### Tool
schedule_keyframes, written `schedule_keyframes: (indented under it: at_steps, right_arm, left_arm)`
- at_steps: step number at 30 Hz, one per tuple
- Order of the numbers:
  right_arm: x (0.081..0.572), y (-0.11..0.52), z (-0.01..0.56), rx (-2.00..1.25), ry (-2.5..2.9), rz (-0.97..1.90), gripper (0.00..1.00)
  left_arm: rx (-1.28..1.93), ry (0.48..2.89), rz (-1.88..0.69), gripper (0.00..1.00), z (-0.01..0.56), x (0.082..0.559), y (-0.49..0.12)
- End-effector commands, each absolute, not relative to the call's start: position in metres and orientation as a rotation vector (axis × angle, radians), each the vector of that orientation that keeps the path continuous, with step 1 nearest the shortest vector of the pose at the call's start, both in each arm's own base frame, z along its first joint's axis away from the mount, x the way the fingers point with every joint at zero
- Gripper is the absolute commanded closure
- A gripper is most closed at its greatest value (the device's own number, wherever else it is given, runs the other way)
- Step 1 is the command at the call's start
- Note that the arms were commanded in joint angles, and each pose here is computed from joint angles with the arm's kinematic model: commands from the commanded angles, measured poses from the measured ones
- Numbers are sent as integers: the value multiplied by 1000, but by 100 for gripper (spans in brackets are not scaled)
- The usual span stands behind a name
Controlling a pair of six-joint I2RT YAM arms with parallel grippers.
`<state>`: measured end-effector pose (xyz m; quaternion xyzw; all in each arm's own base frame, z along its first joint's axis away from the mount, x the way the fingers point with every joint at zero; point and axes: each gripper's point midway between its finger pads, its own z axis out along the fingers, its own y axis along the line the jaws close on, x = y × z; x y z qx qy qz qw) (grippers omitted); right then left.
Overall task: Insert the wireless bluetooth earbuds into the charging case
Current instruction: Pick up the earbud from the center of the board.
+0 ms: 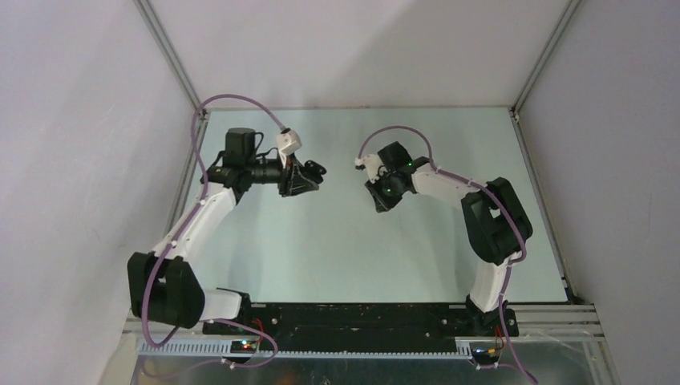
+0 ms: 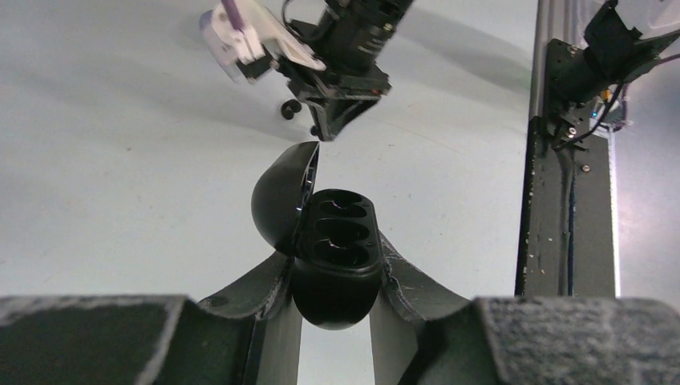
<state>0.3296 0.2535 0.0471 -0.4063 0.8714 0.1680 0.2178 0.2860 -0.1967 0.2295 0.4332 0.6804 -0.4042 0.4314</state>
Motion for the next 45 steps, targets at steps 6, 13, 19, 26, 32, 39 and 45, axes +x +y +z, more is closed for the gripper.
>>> schedule_keyframes:
  at_steps: [6,13,19,26,32,39,45]
  right_arm:
    - [328,221,45,-1111,2462,458,77]
    - [300,233,50,-1240,2445,530,56]
    - [300,225,81,-1207,2398,579,45]
    - [319,205,81,-1009,2462,620,44]
    - [320,188,54,-798,2640,722,49]
    - [305,182,36,-770,2734,775,54]
    - [298,182,13,-751,2804,805,55]
  left_arm:
    - [1150,1626,-1109,96,240,272,-239]
    - [1163,1658,-1102,97,232,268,-244]
    - [1147,1678,-1029,100,232,270,-237]
    - [1155,1699,-1039,100,231,272,-238]
    - [1140,1756,-1045,100,225,279,-239]
    - [1108,1726,-999,100,239,282,-237]
    - [1105,1701,-953,100,245,280,-233]
